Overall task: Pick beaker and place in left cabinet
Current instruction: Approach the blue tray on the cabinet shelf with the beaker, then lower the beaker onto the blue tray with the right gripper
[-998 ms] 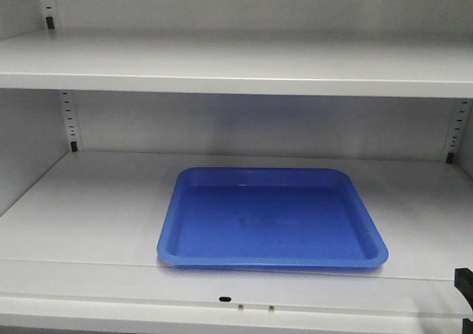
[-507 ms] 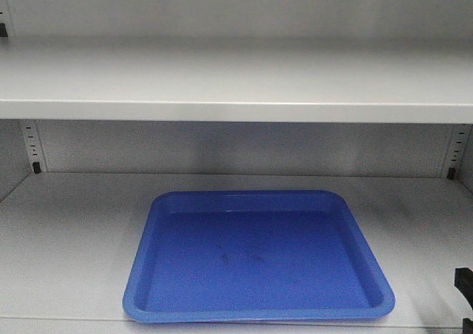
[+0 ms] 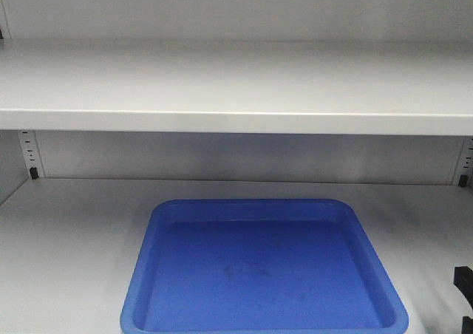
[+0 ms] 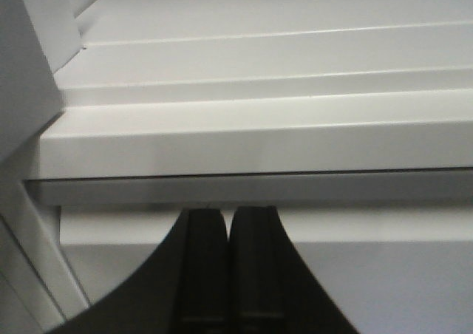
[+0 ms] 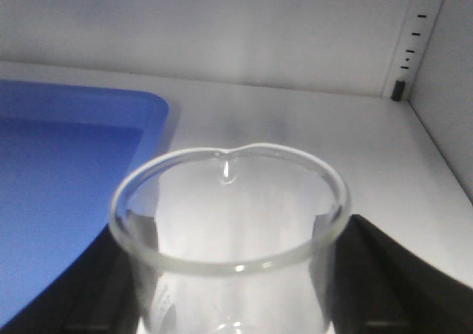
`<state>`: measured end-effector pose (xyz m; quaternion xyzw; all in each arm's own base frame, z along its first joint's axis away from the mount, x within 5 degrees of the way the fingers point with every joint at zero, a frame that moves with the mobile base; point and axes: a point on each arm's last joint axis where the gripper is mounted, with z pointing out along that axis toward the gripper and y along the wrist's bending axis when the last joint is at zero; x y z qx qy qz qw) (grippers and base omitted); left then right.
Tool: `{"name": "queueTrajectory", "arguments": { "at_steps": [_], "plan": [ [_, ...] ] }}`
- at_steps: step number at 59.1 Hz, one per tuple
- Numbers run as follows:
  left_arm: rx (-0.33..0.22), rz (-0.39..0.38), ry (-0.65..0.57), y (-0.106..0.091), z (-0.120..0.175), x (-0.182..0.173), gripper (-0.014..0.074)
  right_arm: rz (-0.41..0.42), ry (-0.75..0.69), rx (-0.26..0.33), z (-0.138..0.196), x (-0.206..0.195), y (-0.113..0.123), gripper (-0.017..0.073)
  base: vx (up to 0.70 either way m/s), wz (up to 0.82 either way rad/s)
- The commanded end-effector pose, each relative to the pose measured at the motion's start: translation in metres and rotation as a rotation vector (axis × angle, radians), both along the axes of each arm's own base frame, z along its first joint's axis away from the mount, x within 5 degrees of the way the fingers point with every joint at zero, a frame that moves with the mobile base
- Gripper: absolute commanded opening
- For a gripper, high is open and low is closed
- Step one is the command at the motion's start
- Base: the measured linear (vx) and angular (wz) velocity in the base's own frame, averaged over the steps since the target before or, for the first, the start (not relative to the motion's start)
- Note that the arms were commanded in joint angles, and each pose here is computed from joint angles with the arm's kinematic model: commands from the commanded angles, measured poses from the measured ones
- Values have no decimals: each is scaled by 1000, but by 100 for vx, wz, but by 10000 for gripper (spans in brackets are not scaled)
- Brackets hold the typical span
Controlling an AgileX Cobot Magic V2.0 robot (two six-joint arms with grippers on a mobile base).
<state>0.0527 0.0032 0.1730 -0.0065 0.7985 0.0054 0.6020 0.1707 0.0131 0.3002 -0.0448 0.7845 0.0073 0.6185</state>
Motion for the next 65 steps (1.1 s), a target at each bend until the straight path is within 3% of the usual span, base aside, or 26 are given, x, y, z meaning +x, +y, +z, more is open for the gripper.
{"name": "queueTrajectory", "arguments": {
  "at_steps": [1,11,22,33,48,65],
  "plan": [
    [-4,-18,-99,-1,12,1,4,122,-155,38,20,10,11,-1,0,0],
    [-4,-18,-99,-1,12,1,4,358,-253,134,9,46,36,-1,0,0],
    [-4,-18,-99,-1,12,1,4,511,-286,212,-5,88,52,-1,0,0],
    [-4,-18,-99,-1,12,1,4,639,-242,175,-14,127,84,-1,0,0],
    [-4,-18,-99,-1,12,1,4,728,-189,148,-30,157,128,1,0,0],
    [-4,-18,-99,-1,12,1,4,744,-168,100,-45,162,138,87,0,0]
  ]
}}
